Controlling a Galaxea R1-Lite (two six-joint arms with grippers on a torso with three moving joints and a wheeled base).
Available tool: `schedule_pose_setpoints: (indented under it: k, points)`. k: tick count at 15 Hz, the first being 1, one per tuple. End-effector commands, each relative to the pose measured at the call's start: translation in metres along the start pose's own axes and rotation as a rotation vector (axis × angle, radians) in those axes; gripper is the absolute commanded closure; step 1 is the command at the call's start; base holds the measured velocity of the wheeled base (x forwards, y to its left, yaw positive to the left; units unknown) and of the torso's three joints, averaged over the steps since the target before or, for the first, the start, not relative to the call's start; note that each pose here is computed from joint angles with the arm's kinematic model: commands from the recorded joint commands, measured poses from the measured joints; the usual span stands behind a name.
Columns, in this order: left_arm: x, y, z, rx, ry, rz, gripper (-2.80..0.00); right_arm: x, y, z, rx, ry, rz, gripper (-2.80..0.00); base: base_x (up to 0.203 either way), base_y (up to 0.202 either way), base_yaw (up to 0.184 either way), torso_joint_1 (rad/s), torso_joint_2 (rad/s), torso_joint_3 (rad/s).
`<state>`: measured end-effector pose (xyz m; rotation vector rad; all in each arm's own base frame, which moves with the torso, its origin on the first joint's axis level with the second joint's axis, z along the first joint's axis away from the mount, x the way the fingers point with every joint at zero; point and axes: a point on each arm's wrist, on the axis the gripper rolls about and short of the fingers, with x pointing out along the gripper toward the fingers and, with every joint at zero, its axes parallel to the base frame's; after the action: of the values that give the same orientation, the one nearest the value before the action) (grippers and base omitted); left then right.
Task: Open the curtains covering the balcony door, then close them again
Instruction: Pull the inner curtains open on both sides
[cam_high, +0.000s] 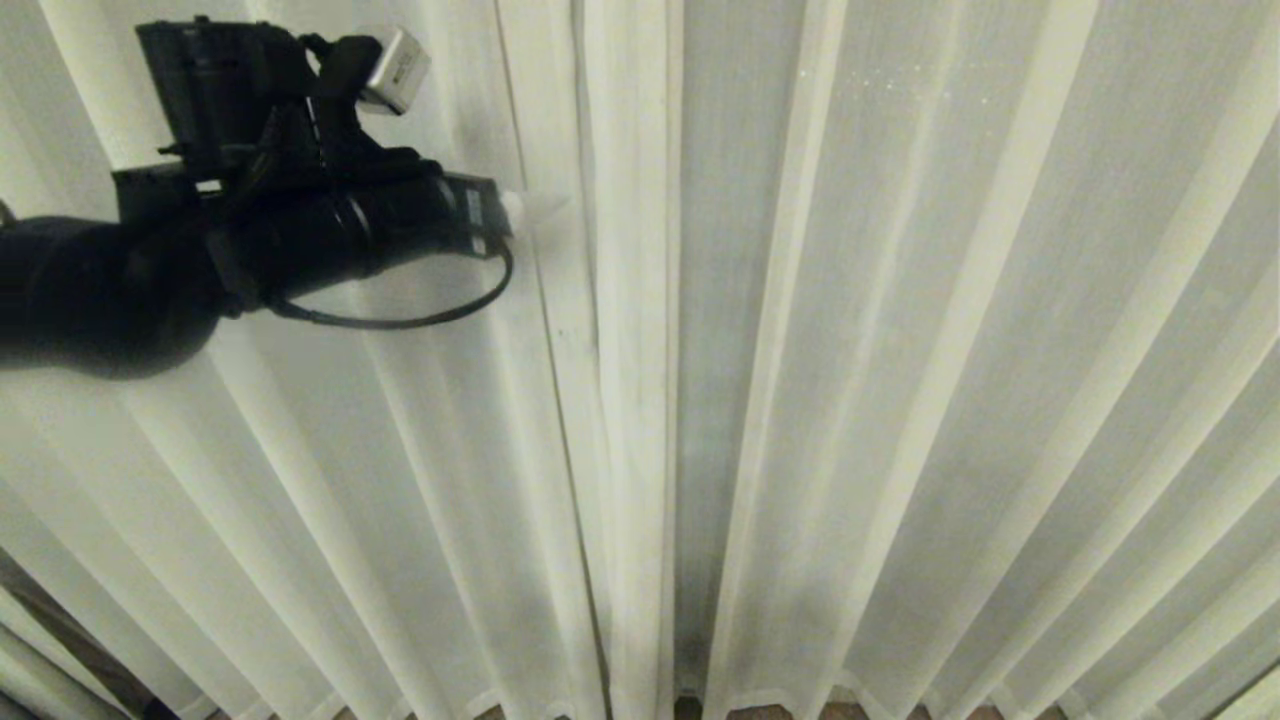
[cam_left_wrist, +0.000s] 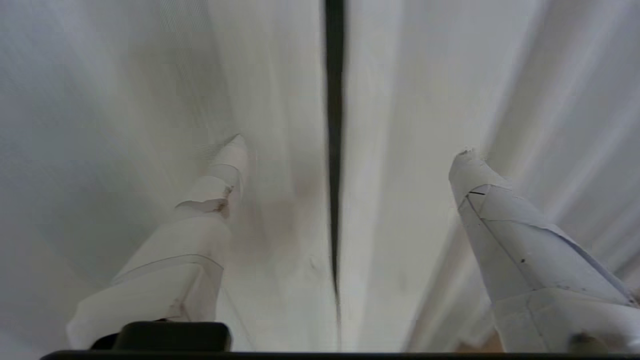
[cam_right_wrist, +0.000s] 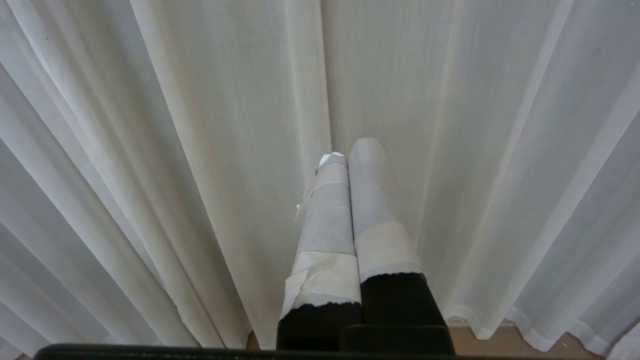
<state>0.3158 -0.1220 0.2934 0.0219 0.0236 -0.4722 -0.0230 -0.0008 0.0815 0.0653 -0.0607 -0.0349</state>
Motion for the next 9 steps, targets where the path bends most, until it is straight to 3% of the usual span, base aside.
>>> schedule_pose_setpoints:
  k: [1,9]
  points:
    - [0.023,0.001,-0.002,0.005,-0.008,0.022,-2.80,0.000,0.000,0.000,0.000,0.000,0.000,0.00,0.000,0.000,0.000,0.000,0.00,0.000]
    - [0.077,0.013,0.008,0.078,-0.094,0.162,-2.80,0.000,0.000,0.000,0.000,0.000,0.000,0.00,0.000,0.000,0.000,0.000,0.00,0.000]
